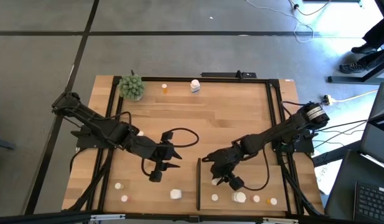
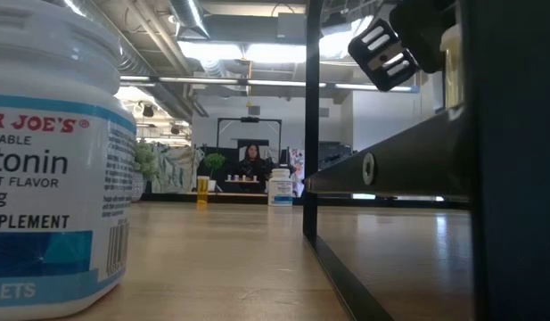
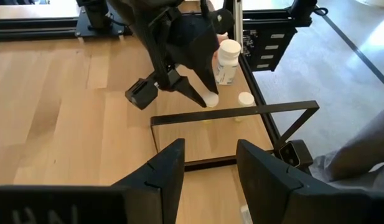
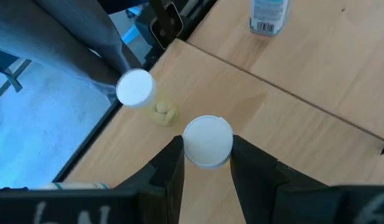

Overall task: Pick and place medicine bottles onto shelf by color
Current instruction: Put the top yellow pill bottle on the shelf aligned with the other yellow pill bottle

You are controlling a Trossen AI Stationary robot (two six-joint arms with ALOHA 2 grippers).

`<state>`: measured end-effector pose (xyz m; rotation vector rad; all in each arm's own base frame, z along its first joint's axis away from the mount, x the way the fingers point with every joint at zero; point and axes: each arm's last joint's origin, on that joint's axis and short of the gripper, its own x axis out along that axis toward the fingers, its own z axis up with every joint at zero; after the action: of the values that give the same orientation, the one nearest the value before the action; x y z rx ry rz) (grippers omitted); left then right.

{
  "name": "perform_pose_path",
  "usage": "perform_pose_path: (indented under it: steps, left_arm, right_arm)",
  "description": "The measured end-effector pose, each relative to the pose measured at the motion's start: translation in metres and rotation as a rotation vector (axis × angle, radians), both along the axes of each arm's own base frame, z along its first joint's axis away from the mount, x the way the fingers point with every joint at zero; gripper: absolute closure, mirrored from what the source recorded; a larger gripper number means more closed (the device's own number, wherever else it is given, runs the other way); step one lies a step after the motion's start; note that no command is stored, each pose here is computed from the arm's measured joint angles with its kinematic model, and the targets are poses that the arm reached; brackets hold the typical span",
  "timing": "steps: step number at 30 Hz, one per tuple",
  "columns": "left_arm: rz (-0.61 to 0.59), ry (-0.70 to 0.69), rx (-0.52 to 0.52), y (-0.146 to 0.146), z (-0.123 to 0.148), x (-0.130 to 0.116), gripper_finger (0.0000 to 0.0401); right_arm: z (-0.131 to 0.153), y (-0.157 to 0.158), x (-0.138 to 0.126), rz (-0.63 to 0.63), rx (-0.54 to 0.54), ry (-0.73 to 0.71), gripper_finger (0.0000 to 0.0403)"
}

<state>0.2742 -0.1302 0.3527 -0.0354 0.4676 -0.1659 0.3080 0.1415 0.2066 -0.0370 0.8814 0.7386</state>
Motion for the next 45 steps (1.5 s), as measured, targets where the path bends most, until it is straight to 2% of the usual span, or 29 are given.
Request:
perform_pose_path:
  steps: [17,32,41,45]
  left_arm:
    - [0.0,-0.001,0.0,-0.0001,0.0001,0.0,0.0262]
    - [0.0,0.0,0.0,-0.0001,0.0,0.0,0.0262]
    - [0.0,0.013,0.007,0.0002,-0.0012,-0.0007,0.0262]
    - [0.0,0.016,0.009,0.0003,-0.0015,-0.0008,0.0262]
  right_arm:
    - [-0.0084,0.0033,0.0033,-0.021,-0.003,0.021,0.0282]
    - [-0.0103,0.0029,0.0031,-0.025,-0.015,0.024,0.0219]
    - [-0.0072,0.0013,0.0019,-0.044,0.108,0.125,0.0216]
    - [-0.0064,-0.0027,0.0035,-0.071,0.115,0.132,0.0215]
